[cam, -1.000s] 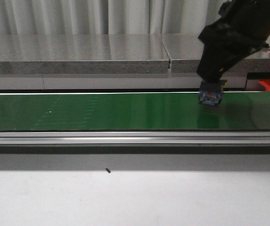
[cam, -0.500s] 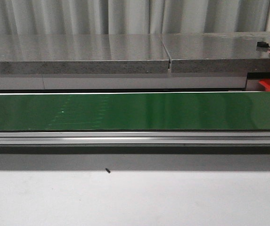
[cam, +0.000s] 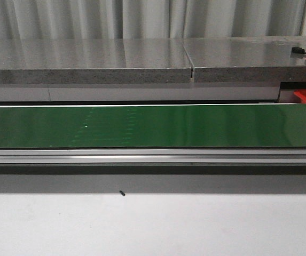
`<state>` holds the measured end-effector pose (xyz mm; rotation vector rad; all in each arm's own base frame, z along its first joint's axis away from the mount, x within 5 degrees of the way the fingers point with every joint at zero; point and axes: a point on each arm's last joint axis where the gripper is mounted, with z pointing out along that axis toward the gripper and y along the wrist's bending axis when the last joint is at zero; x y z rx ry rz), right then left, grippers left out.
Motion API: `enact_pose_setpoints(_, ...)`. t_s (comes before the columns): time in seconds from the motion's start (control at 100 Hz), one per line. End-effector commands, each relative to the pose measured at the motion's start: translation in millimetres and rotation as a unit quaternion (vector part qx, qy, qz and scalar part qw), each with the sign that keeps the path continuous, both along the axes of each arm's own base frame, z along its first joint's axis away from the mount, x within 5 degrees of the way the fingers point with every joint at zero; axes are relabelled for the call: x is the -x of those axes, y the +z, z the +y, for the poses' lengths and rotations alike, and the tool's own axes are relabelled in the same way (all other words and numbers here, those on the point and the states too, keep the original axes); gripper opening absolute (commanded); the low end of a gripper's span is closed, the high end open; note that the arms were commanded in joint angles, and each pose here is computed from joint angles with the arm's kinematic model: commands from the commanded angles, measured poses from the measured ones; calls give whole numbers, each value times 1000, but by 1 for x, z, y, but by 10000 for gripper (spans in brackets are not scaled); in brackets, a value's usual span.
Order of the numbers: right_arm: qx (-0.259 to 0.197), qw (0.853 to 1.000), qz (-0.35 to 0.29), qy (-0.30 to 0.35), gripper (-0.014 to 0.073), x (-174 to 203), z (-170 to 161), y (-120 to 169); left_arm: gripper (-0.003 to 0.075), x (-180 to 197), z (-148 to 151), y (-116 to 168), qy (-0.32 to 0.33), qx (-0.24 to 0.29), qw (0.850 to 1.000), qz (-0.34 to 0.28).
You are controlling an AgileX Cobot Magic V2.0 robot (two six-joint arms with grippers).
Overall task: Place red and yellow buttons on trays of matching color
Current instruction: 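Carry the red button into the red tray and release it, then move the right gripper back up over the belt's end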
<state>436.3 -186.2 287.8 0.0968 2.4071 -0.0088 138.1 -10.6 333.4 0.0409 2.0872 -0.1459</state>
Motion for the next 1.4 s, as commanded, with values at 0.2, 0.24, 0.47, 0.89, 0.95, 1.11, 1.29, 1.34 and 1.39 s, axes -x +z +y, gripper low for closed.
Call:
enact_pose_setpoints(0.2, 17, 997, -69, -20, 142, -13, -9, 16, -20, -2, 0, 15, 4, 5, 999, -50)
enact_pose_setpoints(0.24, 16, 997, -68, -21, 142, -15, -10, 13, -20, -2, 0, 15, 4, 5, 999, -50)
enact_pose_setpoints(0.47, 8, 998, -49, -23, 142, -22, -14, -10, -20, -2, 0, 15, 4, 5, 999, -50)
enact_pose_setpoints(0.89, 4, 999, -40, -28, 142, -29, -18, -30, -20, -2, 0, 15, 4, 5, 999, -50)
enact_pose_setpoints(0.95, 3, 999, -37, -27, 142, -29, -18, -32, -20, -2, 0, 15, 4, 5, 999, -50)
enact_pose_setpoints(1.11, -2, 999, -28, -24, 190, -29, -17, -35, -20, -2, 0, 15, 4, 5, 999, -50)
enact_pose_setpoints(1.29, -3, 999, -26, -23, 302, -29, -17, -35, -20, -2, 0, 15, 4, 5, 999, -50)
enact_pose_setpoints(1.34, -3, 999, -26, -23, 339, -29, -17, -35, -20, -2, 0, 15, 4, 5, 999, -50)
enact_pose_setpoints(1.39, -3, 999, -26, -23, 374, -29, -17, -35, -20, -2, 0, 15, 4, 5, 999, -50)
